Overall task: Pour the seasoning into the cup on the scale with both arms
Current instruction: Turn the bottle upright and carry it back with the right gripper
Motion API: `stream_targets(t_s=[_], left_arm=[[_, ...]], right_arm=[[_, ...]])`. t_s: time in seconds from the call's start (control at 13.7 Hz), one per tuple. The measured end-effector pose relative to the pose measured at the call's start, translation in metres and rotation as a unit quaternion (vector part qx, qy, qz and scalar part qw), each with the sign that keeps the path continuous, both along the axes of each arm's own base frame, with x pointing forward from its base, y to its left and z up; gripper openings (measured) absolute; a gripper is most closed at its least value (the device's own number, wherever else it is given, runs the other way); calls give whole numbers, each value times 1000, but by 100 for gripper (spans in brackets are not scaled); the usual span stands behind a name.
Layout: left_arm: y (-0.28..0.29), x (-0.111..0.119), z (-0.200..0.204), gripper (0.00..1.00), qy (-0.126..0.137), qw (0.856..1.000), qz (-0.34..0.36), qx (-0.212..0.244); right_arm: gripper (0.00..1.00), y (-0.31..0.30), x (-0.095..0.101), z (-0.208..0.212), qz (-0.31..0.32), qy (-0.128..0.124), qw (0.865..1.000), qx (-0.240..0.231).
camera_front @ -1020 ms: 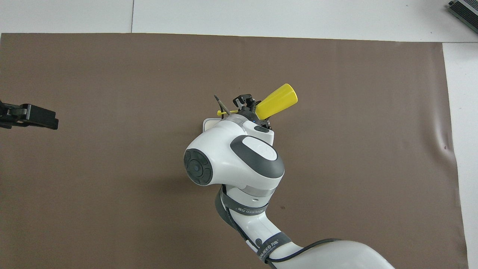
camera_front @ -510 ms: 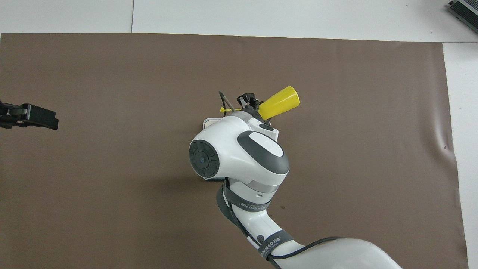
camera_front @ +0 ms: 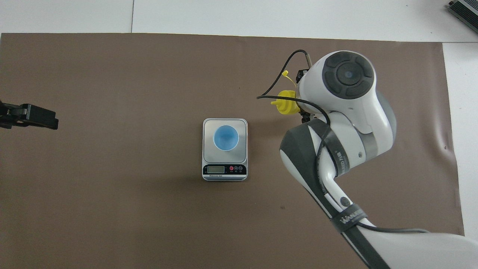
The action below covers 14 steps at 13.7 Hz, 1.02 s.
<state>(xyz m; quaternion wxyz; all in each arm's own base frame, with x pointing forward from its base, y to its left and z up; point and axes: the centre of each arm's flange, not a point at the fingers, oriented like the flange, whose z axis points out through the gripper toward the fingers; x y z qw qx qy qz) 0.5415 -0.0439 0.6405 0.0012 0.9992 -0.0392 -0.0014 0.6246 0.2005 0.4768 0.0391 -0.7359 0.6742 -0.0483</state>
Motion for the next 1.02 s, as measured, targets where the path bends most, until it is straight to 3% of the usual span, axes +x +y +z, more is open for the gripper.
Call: stream_targets(t_s=[0.15, 0.36, 0.66, 1.02], left_arm=[[0, 0, 0, 100, 0, 1000, 0, 0], [0, 0, 0, 100, 0, 1000, 0, 0], [0, 0, 0, 100, 0, 1000, 0, 0], [0, 0, 0, 100, 0, 1000, 0, 0]], right_arm=[[48, -36, 6, 0, -13, 35, 997, 75], [48, -102, 15, -11, -19, 51, 984, 168], [48, -185, 7, -46, -22, 43, 952, 303], [48, -230, -13, -91, -39, 27, 916, 398]])
